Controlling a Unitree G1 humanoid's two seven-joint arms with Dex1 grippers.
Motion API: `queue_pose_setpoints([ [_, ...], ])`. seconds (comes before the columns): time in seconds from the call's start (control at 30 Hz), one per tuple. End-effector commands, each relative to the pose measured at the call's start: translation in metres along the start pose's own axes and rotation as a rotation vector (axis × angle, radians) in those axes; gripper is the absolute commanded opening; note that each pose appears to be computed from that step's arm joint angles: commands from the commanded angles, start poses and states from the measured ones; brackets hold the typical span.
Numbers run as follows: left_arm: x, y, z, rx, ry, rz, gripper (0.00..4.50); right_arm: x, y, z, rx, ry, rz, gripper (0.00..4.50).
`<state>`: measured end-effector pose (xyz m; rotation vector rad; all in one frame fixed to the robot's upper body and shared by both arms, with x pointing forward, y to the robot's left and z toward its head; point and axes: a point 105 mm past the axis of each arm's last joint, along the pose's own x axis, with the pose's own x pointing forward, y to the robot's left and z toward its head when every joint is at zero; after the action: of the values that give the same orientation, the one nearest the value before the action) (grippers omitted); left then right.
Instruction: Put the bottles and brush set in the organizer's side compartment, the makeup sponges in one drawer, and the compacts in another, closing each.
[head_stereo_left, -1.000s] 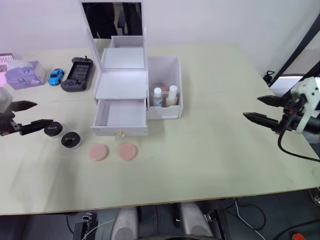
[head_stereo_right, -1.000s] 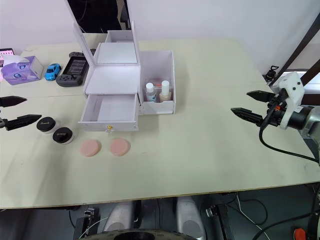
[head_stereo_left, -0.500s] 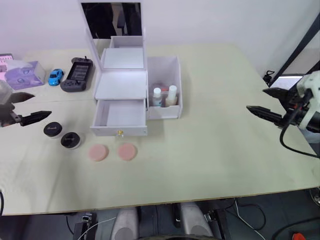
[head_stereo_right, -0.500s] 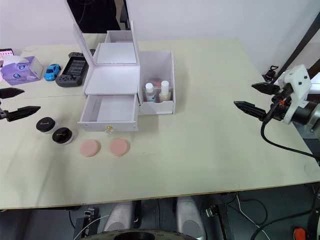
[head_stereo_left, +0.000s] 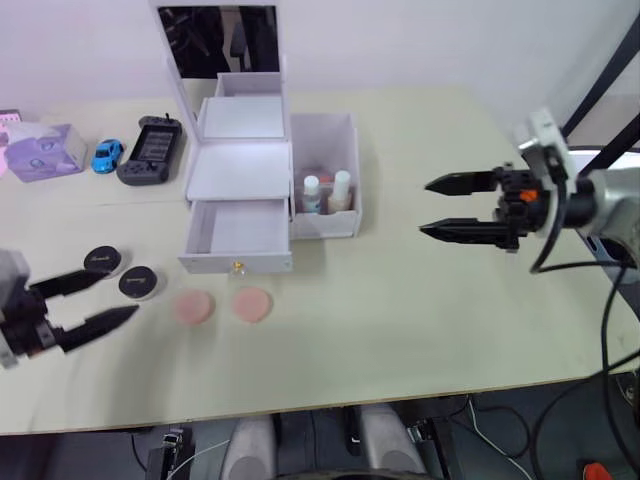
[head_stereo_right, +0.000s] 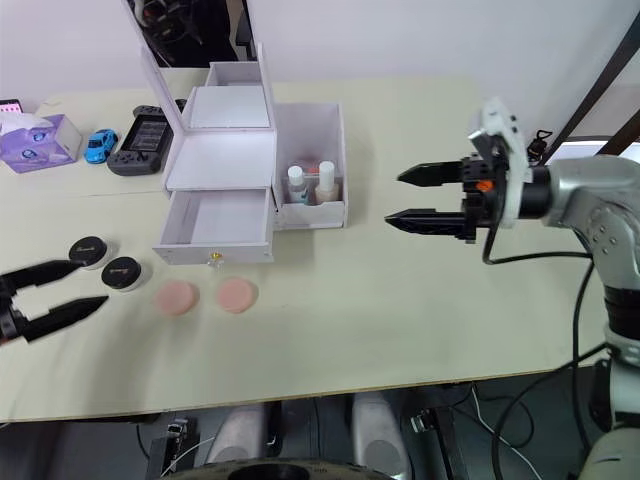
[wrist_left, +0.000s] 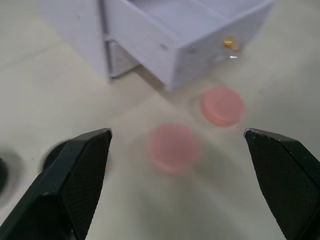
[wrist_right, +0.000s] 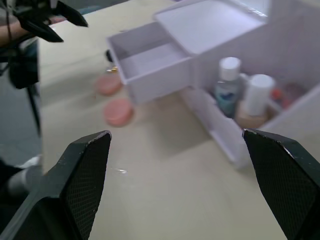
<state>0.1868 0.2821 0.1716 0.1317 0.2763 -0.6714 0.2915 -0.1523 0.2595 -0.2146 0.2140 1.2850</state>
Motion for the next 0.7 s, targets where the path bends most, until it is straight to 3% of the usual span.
queue_pose_setpoints([
  [0.03, 0.007, -0.032, 0.002, 0.033, -0.026, 0.013, 4.46, 0.016, 0.01, 0.009, -0.056, 0.017, 0.089, 4.5],
  [0.23, 0.038, -0.079, -0.035, -0.109, -0.04, 0.073, 4.46, 0.05, 0.02, 0.008, -0.14, 0.07, 0.124, 4.5],
  [0.4, 0.075, -0.085, -0.052, -0.123, -0.037, 0.148, 4.46, 0.053, 0.028, 0.009, -0.153, 0.102, 0.104, 4.5],
  [0.6, 0.106, -0.088, -0.052, -0.124, -0.038, 0.157, 4.46, 0.048, 0.029, 0.019, -0.148, 0.116, 0.049, 4.5],
  [0.7, 0.119, -0.085, -0.063, -0.129, -0.01, 0.193, 4.46, 0.043, 0.034, 0.039, -0.105, 0.035, 0.049, 4.5],
])
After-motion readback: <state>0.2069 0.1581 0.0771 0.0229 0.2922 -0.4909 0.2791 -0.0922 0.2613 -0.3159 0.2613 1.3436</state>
